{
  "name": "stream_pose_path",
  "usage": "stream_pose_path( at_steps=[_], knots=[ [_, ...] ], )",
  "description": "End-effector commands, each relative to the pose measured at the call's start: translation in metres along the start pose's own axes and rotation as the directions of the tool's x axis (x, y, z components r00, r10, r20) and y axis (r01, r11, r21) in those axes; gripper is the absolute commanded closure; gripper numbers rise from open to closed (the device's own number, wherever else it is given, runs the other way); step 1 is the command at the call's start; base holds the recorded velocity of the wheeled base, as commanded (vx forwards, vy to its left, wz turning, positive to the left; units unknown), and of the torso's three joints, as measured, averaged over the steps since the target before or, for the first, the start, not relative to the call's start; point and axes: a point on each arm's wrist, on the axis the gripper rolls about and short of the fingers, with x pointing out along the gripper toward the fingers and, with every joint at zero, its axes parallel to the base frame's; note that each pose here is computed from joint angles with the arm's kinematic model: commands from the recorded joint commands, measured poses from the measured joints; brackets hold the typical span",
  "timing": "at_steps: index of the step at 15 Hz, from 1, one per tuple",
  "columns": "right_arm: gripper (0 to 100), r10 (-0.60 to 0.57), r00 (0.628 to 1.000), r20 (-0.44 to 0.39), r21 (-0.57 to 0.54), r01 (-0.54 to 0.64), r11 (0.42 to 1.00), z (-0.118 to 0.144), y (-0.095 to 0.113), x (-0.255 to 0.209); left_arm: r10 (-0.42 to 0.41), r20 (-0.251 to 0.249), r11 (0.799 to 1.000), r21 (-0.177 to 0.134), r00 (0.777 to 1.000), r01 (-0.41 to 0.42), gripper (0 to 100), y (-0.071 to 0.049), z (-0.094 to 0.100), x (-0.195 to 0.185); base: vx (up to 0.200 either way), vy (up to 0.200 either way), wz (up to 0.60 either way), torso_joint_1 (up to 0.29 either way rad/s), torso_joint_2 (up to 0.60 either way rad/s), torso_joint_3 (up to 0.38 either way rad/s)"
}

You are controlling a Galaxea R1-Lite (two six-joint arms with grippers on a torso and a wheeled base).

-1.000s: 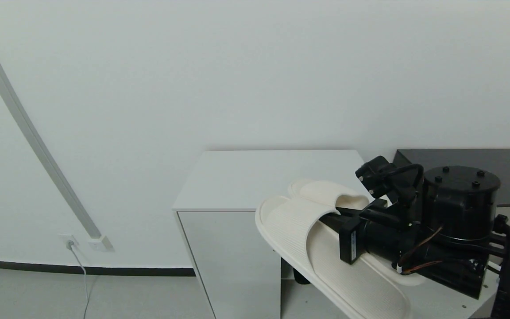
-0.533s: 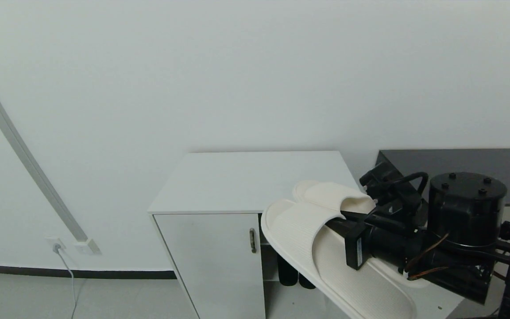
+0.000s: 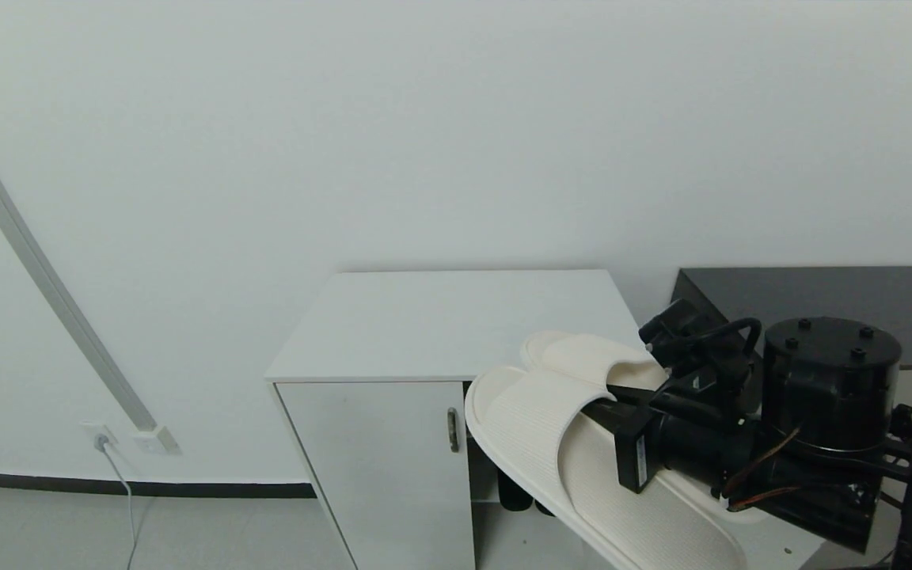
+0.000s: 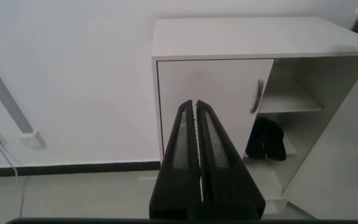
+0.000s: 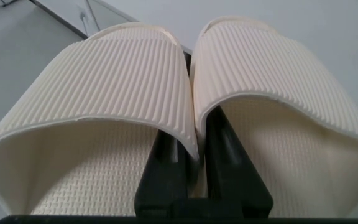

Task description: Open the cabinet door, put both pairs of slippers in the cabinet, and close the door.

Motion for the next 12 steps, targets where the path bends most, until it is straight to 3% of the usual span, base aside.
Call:
stream_pose_path(
  at_steps=[1,7,12],
  knots=[
    [100,0.0,1.0,-0.003,0.0,0.0,1.0,-0.0009,0.0003,0.0008,0.001,-0.001,1.0,0.001,1.0,-0.001,100,0.0,0.0,0.0001,0.0,0.0,0.0,0.0,0.0,0.0],
    [100,0.011,1.0,-0.015,-0.002,-0.011,1.0,-0.0041,0.0013,0.0007,0.001,-0.001,1.0,-0.001,1.0,-0.001,100,0.0,0.0,0.0001,0.0,0.0,0.0,0.0,0.0,0.0],
    [100,0.009,1.0,-0.028,-0.028,-0.01,1.0,-0.0075,0.0005,0.0013,0.002,-0.001,1.0,-0.001,1.0,-0.002,100,0.0,0.0,0.0001,0.0,0.0,0.0,-0.135,0.3,0.164]
  ],
)
